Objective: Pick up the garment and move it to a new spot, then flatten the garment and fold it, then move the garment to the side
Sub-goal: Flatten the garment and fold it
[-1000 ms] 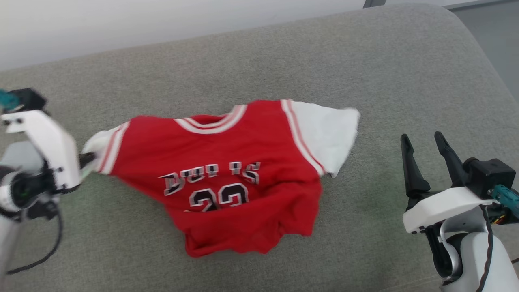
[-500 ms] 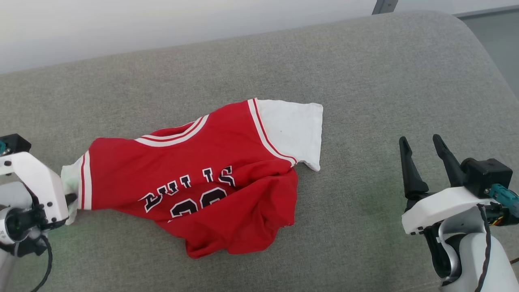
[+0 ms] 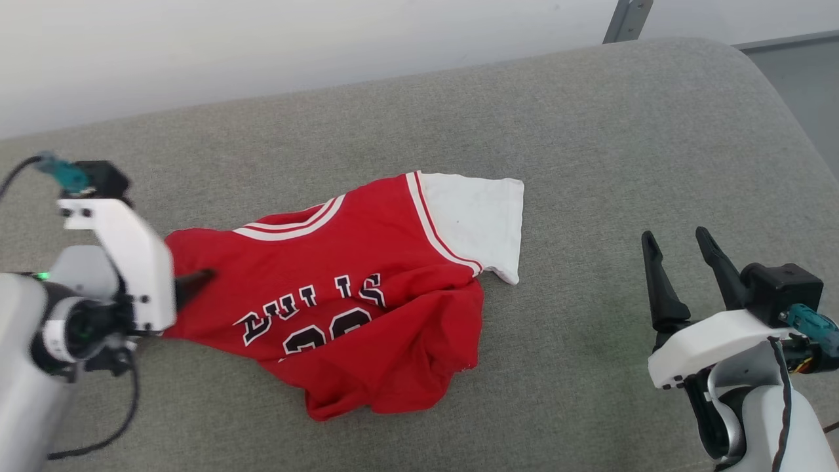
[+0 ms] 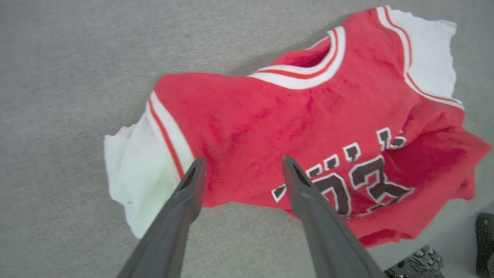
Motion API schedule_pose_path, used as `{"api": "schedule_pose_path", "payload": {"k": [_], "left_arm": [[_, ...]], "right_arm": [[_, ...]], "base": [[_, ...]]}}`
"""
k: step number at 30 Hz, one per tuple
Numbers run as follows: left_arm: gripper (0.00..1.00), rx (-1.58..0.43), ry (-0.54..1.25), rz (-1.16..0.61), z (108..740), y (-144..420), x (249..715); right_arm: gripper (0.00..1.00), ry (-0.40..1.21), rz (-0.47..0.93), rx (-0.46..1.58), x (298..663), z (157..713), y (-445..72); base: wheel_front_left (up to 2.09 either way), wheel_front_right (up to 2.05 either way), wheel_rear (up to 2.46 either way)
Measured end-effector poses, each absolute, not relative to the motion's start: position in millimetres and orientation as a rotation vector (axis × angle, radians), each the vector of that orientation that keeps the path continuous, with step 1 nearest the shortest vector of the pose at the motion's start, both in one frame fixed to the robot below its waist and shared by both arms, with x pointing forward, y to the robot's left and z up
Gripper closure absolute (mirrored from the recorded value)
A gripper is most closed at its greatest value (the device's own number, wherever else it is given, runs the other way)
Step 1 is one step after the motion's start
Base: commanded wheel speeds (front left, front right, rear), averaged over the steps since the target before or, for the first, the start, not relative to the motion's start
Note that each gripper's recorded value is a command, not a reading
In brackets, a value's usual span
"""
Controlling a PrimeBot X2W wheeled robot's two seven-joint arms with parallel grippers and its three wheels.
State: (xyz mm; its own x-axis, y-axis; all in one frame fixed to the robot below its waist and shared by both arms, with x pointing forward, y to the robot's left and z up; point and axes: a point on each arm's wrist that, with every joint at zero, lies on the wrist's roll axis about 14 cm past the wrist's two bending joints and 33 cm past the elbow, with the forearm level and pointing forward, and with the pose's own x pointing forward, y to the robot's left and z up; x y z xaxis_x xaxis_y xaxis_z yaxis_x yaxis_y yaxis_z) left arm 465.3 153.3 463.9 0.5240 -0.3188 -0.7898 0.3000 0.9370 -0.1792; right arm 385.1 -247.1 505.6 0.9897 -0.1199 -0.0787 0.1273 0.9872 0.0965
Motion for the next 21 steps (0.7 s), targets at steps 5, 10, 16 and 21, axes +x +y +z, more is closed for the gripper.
{"api": "schedule_pose_path", "payload": {"k": [5,10,16,21], "left_arm": [[0.00,-0.037,1.032,-0.550,464.8,95.1,437.2],[0.00,-0.015,1.117,-0.641,449.6,69.8,415.0],[0.00,0.040,1.191,-0.633,415.3,70.5,408.3],[0.00,0.121,1.195,-0.628,380.4,70.5,411.6]], "right_arm": [[0.00,0.079,-0.131,0.104,383.2,504.9,-249.3],[0.00,0.090,-0.147,0.108,381.1,500.7,-254.3],[0.00,0.092,-0.154,0.113,383.7,498.6,-256.8],[0.00,0.102,-0.167,0.114,385.9,493.5,-261.2]], "base": [[0.00,0.00,0.00],[0.00,0.00,0.00],[0.00,0.00,0.00],[0.00,0.00,0.00]]}}
